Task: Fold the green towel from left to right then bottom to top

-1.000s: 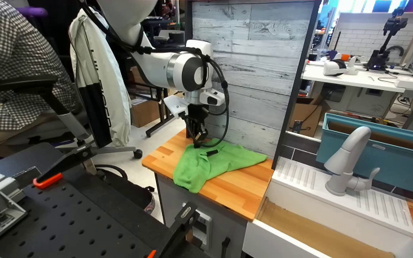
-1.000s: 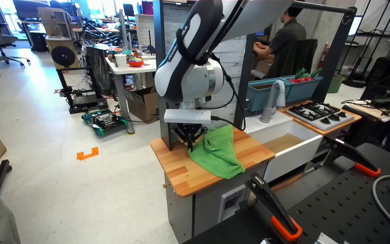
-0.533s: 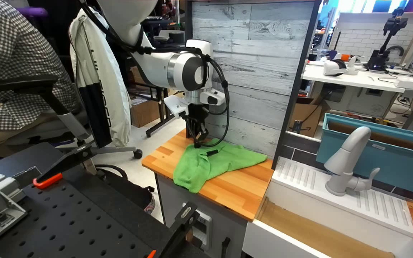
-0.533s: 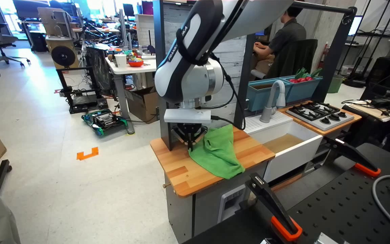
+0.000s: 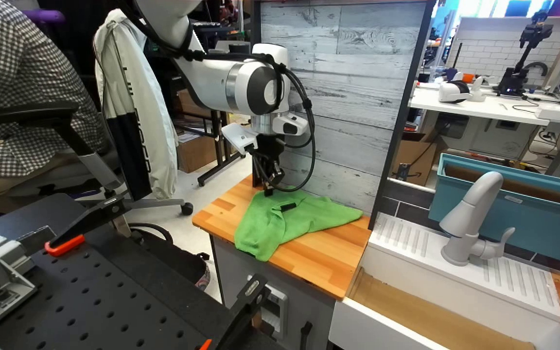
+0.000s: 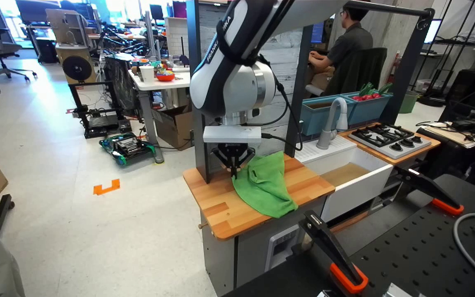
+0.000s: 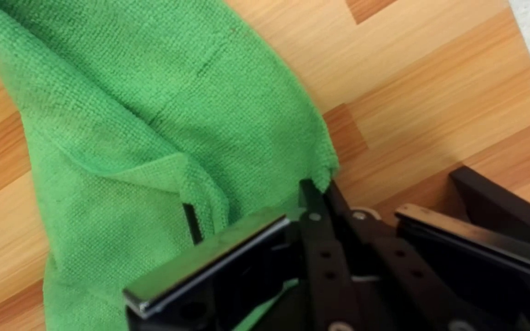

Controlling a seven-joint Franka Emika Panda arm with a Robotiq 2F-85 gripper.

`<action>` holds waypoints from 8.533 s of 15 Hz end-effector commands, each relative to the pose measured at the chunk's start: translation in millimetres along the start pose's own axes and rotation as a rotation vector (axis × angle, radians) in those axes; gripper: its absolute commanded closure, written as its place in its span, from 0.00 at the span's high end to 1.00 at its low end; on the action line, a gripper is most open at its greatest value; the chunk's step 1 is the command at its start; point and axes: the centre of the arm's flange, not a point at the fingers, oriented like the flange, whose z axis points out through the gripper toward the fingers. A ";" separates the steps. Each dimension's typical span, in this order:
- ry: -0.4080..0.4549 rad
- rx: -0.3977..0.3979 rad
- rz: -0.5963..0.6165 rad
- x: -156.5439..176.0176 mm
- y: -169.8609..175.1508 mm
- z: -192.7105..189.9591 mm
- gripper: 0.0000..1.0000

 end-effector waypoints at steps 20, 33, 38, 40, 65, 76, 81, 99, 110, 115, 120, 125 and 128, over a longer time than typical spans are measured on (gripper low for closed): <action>-0.020 0.014 0.146 -27.2 167.1 -12.2 0.01; -0.047 -0.001 0.092 -2.2 176.4 17.0 0.01; -0.048 -0.004 0.062 2.5 170.1 19.9 0.50; -0.046 -0.005 0.055 3.6 168.4 20.2 0.64; -0.030 -0.171 -0.510 -39.8 93.4 -34.4 1.00; -0.013 -0.213 -0.798 -97.7 47.0 -4.0 1.00; -0.021 -0.214 -0.856 -111.1 53.0 14.5 1.00; -0.104 -0.249 -0.929 -113.2 55.8 42.7 0.21; -0.135 -0.251 -0.910 -93.9 56.4 27.6 0.01; -0.092 -0.256 -0.897 -92.1 54.7 -1.6 0.01; -0.032 -0.241 -0.852 -79.8 57.6 -41.1 0.01; 0.014 -0.213 -0.762 -56.4 81.2 -80.1 0.01; 0.032 -0.198 -0.696 -36.0 102.4 -97.5 0.01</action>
